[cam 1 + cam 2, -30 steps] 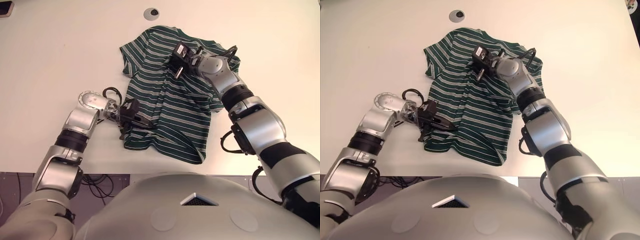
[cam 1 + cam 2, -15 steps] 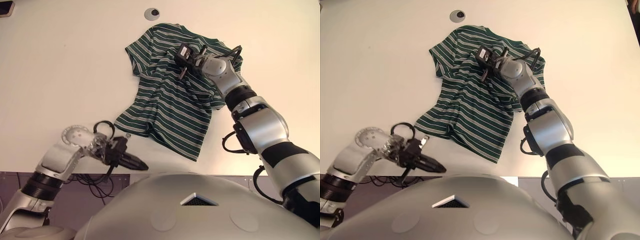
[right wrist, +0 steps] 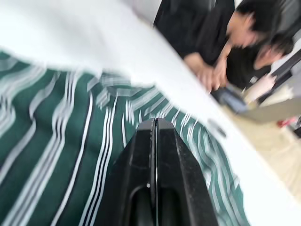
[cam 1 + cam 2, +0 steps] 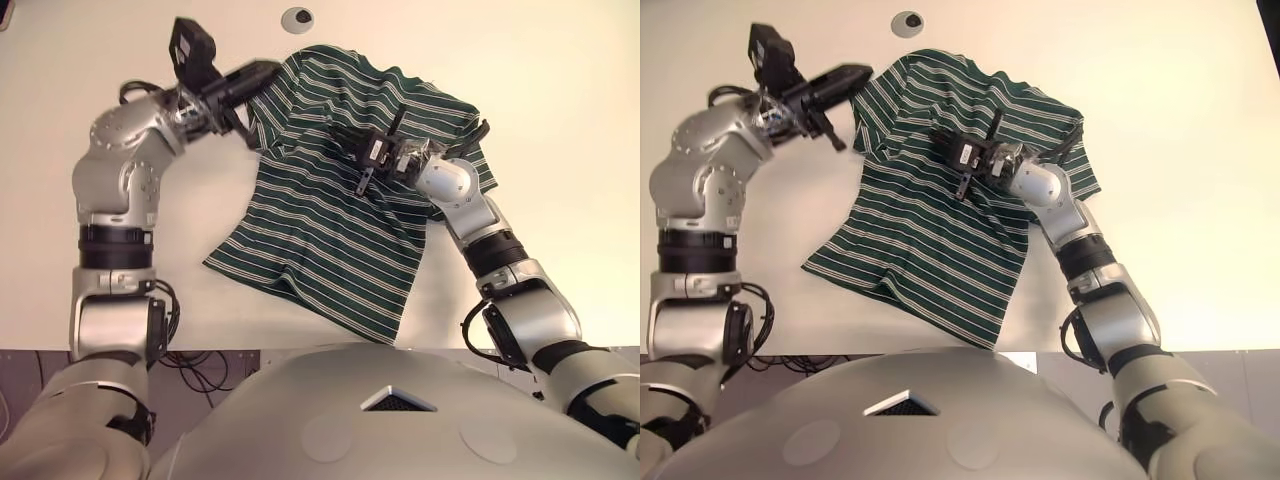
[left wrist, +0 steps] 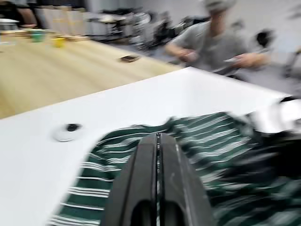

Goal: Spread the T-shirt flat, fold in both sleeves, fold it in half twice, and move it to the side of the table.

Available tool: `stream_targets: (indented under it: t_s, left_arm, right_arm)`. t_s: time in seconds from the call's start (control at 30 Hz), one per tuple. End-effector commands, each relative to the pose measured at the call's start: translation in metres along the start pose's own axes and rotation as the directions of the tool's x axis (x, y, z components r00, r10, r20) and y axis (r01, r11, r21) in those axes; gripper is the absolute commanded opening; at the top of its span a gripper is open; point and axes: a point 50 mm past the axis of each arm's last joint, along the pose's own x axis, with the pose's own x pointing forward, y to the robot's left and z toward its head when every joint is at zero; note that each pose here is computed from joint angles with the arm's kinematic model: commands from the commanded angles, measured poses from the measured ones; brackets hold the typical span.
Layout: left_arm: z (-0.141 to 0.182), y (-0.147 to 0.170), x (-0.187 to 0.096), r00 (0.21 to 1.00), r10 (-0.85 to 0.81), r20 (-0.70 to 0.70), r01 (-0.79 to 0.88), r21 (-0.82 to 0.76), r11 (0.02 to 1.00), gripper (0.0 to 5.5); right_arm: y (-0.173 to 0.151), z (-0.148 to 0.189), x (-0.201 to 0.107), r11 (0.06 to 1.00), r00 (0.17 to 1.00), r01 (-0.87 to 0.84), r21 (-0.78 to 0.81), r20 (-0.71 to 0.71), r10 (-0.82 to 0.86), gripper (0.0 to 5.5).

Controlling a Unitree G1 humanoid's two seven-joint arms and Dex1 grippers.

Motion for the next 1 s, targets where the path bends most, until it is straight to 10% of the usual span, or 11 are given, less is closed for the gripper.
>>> stream_targets:
  t_s: [0.03, 0.37, 0.63, 1.0]
  left_arm:
    - [-0.024, 0.015, 0.024, 0.98, 0.116, -0.165, -0.08, 0.207, 0.975, 0.02]
    - [-0.058, 0.011, 0.054, 0.903, 0.038, -0.428, 0.064, 0.222, 0.973, 0.02]
    - [-0.087, 0.045, -0.004, 0.731, 0.141, -0.667, 0.094, 0.303, 0.948, 0.02]
    - [-0.082, 0.054, -0.026, 0.83, 0.11, -0.547, 0.012, 0.215, 0.976, 0.02]
  right_arm:
    - [0.028, 0.021, 0.0, 0.994, 0.996, -0.091, 0.057, 0.031, 0.089, 0.0]
    - [0.096, 0.017, -0.043, 0.846, 0.883, -0.405, 0.347, -0.094, 0.461, 0.0]
    - [0.098, 0.018, -0.075, 0.776, 0.787, -0.525, 0.349, -0.148, 0.599, 0.0]
    - [0.108, 0.019, -0.088, 0.721, 0.738, -0.58, 0.38, -0.129, 0.662, 0.0]
